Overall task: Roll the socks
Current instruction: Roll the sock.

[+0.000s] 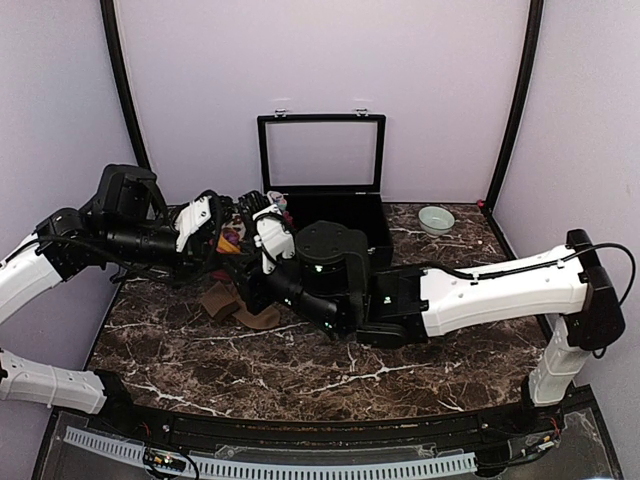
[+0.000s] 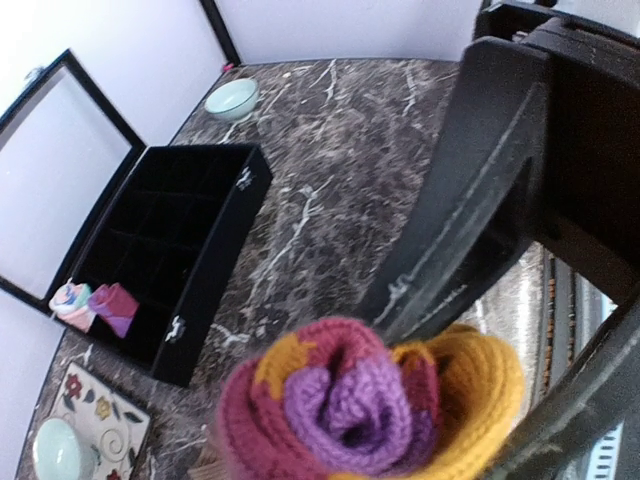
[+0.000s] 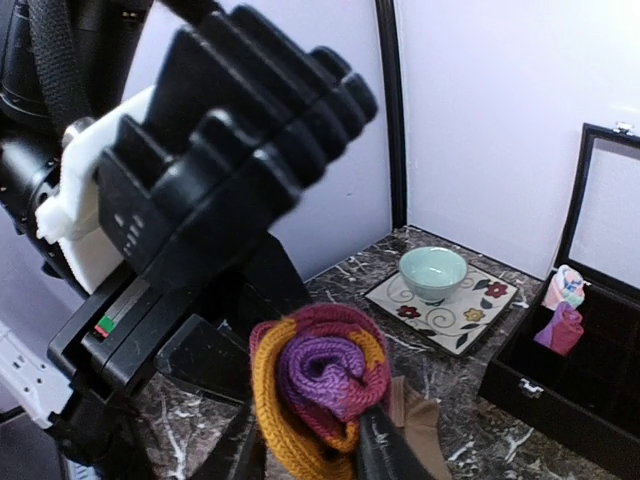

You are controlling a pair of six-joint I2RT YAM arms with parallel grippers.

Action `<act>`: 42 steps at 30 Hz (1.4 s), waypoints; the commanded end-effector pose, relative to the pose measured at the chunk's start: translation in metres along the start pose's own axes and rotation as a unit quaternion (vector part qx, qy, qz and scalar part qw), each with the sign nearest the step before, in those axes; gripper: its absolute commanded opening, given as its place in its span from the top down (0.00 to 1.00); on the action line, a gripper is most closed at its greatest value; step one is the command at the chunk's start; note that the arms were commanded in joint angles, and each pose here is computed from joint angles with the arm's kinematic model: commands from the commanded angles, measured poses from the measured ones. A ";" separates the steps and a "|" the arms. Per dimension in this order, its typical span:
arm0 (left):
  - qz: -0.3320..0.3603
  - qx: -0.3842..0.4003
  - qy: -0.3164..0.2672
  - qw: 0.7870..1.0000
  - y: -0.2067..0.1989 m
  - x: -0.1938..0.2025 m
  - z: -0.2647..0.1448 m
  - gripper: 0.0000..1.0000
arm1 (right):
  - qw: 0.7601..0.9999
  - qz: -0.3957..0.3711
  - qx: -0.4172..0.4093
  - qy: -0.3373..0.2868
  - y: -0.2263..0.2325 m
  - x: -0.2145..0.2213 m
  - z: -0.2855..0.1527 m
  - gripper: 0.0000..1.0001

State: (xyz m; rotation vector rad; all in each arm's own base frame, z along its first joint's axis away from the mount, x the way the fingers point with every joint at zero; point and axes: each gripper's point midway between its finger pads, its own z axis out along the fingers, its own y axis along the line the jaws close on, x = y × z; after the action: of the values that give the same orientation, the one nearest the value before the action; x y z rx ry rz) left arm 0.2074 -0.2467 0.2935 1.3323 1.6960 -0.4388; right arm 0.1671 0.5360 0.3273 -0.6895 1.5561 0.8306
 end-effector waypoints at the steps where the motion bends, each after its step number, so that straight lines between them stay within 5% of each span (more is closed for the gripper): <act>1: -0.009 0.136 -0.086 0.987 -0.044 -0.043 -0.026 1.00 | 0.993 0.004 -0.111 -0.028 0.036 -0.026 -0.033 0.59; 12: -0.050 0.371 -0.144 0.916 -0.105 -0.073 -0.077 1.00 | 0.963 -0.070 -0.258 -0.043 0.046 -0.046 -0.103 0.56; 18: -0.057 0.399 -0.151 0.903 -0.111 -0.078 -0.086 1.00 | 0.975 -0.093 -0.200 -0.028 0.031 -0.049 -0.087 0.61; 27: -0.059 0.421 -0.158 0.891 -0.116 -0.078 -0.088 1.00 | 0.967 -0.103 -0.228 -0.045 0.058 -0.060 -0.067 0.63; 30: -0.053 0.410 -0.159 0.896 -0.114 -0.078 -0.088 1.00 | 0.980 -0.126 -0.154 -0.005 0.030 -0.050 -0.056 0.63; 32: -0.049 0.382 -0.154 0.910 -0.108 -0.077 -0.081 1.00 | 0.988 -0.114 -0.104 0.000 0.001 -0.054 -0.062 0.58; 34: -0.043 0.333 -0.146 0.931 -0.095 -0.073 -0.067 1.00 | 0.992 -0.100 -0.076 -0.022 -0.017 -0.070 -0.080 0.28; 35: -0.046 0.303 -0.134 0.942 -0.087 -0.069 -0.058 1.00 | 0.992 -0.095 -0.077 -0.036 -0.020 -0.078 -0.090 0.04; 42: -0.069 0.220 -0.103 0.968 -0.058 -0.056 -0.028 1.00 | 0.980 -0.056 -0.181 -0.064 0.009 -0.065 -0.120 0.00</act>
State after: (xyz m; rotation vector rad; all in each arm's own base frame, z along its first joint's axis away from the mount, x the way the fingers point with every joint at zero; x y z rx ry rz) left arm 0.1181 -0.2780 0.3436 1.5120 1.5187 -1.1547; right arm 0.1224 0.4323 0.4010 -0.9433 1.3119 0.9171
